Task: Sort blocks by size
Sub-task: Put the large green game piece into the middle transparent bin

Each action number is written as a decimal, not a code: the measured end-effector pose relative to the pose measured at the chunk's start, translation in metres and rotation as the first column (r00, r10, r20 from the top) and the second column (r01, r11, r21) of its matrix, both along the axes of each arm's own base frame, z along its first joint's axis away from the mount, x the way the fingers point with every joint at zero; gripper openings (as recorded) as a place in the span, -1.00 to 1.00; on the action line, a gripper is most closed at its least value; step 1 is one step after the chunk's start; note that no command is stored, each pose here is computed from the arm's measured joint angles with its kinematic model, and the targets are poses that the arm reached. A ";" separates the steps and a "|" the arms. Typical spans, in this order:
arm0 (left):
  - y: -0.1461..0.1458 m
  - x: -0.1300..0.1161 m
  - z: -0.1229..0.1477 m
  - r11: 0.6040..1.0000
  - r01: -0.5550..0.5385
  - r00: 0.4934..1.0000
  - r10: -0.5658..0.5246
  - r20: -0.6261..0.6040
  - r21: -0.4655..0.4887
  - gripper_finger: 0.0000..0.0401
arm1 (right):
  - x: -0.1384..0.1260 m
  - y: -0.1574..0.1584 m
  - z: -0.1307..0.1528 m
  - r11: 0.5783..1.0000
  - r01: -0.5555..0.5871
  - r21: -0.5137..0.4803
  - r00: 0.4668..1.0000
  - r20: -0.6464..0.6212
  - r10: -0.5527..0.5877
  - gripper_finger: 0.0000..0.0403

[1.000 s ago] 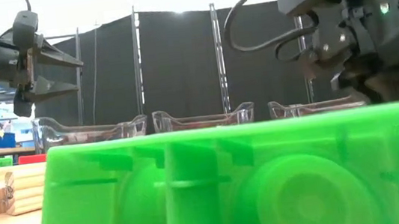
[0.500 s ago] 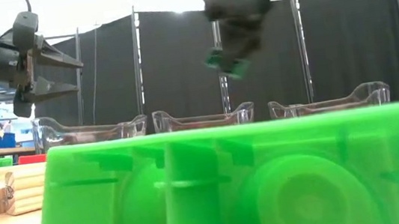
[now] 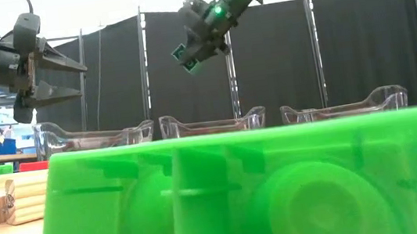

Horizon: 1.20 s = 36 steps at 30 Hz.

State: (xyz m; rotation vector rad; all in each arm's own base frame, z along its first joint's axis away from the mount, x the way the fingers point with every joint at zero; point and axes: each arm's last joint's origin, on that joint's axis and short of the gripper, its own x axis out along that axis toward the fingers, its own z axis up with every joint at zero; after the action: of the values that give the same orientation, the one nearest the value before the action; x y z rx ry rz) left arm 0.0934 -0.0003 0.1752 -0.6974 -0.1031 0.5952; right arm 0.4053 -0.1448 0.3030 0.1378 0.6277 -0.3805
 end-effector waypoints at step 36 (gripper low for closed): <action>0.000 0.000 -0.003 1.000 0.013 1.000 -0.013 -0.019 -0.014 0.34 | -0.066 0.148 -0.113 0.821 0.056 0.568 0.669 -0.632 0.392 0.19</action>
State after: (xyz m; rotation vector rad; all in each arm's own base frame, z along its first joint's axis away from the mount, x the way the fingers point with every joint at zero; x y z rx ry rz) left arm 0.0936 -0.0008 0.1725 -0.7049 -0.0765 0.5907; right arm 0.3395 0.0037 0.1896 0.4909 1.5526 -0.0250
